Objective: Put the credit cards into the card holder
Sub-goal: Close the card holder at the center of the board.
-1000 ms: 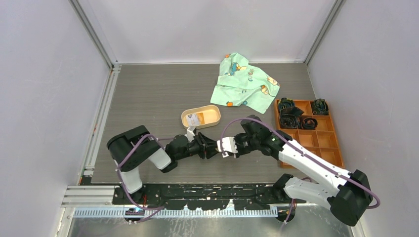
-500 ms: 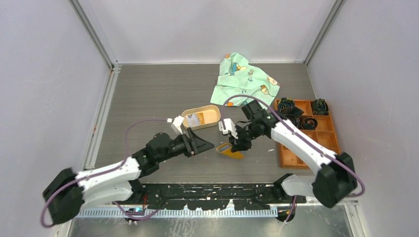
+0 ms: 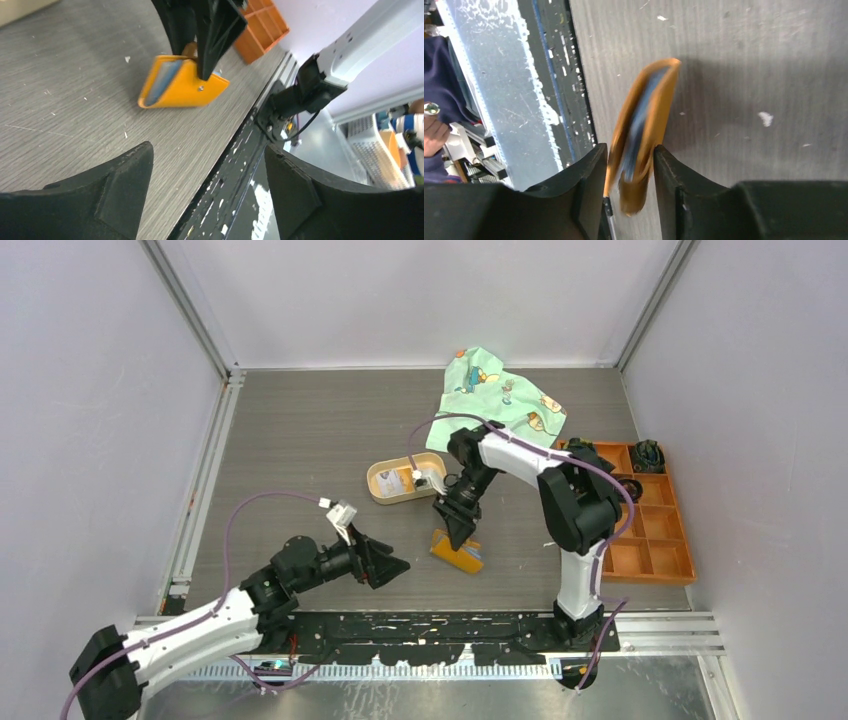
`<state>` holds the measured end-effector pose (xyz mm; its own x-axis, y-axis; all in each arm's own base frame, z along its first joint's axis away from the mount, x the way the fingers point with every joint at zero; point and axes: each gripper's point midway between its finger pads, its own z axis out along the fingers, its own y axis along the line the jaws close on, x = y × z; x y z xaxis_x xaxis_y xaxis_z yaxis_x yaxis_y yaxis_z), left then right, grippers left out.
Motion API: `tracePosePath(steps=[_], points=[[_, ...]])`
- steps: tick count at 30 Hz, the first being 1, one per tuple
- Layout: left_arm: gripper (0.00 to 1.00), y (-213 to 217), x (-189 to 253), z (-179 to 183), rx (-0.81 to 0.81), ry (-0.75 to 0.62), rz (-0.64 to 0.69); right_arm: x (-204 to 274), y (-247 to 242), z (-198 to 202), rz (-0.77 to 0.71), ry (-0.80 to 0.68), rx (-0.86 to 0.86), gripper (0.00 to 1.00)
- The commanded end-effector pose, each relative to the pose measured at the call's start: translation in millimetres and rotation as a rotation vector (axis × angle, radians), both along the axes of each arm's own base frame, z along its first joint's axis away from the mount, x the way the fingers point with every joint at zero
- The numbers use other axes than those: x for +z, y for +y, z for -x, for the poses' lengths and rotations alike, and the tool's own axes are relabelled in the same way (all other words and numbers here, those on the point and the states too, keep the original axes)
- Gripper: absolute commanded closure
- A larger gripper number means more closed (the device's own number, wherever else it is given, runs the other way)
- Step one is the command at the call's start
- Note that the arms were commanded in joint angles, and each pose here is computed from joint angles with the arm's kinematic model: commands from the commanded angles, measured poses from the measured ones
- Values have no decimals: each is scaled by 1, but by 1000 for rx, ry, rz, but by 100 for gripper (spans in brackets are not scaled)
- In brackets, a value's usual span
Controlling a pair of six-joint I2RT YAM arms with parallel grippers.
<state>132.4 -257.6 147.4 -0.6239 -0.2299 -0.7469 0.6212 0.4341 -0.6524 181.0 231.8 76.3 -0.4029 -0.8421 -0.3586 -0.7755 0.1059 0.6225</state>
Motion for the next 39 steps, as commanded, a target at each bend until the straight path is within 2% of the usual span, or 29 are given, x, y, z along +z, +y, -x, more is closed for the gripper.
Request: tracePosePath(steps=[1, 4, 6, 9, 12, 14, 17, 19, 23, 25, 31, 39], points=[[21, -15, 20, 2, -82, -111, 52, 3, 7, -21, 63, -15, -59, 51], [24, -21, 14, -1, -91, -104, 33, -2, 4, -41, 115, -118, -98, 42], [26, -24, 10, -3, -96, -102, 16, 2, -5, -62, 154, -258, -141, 36], [29, -28, 4, -7, -102, -115, -22, 21, -14, -88, 143, -411, -212, 32], [31, -31, 2, -11, -118, -157, -56, 47, -20, -91, 38, -482, -227, 32], [32, -35, 3, -14, -134, -225, -70, 60, -19, -74, -104, -516, -145, 33], [30, -40, 3, -22, -136, -295, -89, 55, -20, -51, -276, -628, 19, 33], [29, -48, 2, -32, -123, -285, -111, 40, -25, -49, -264, -655, 20, 34], [26, -61, -18, -51, -75, -167, -174, 17, -50, -74, -72, -603, -118, 46], [25, -65, -29, -57, -55, -131, -176, 2, -59, -74, -20, -570, -120, 47], [29, -68, -52, -75, 13, -40, -176, -20, -52, -65, -10, -482, -103, 43], [39, -43, -71, -83, 131, 135, -126, -24, -26, -14, -13, -305, 54, 53]])
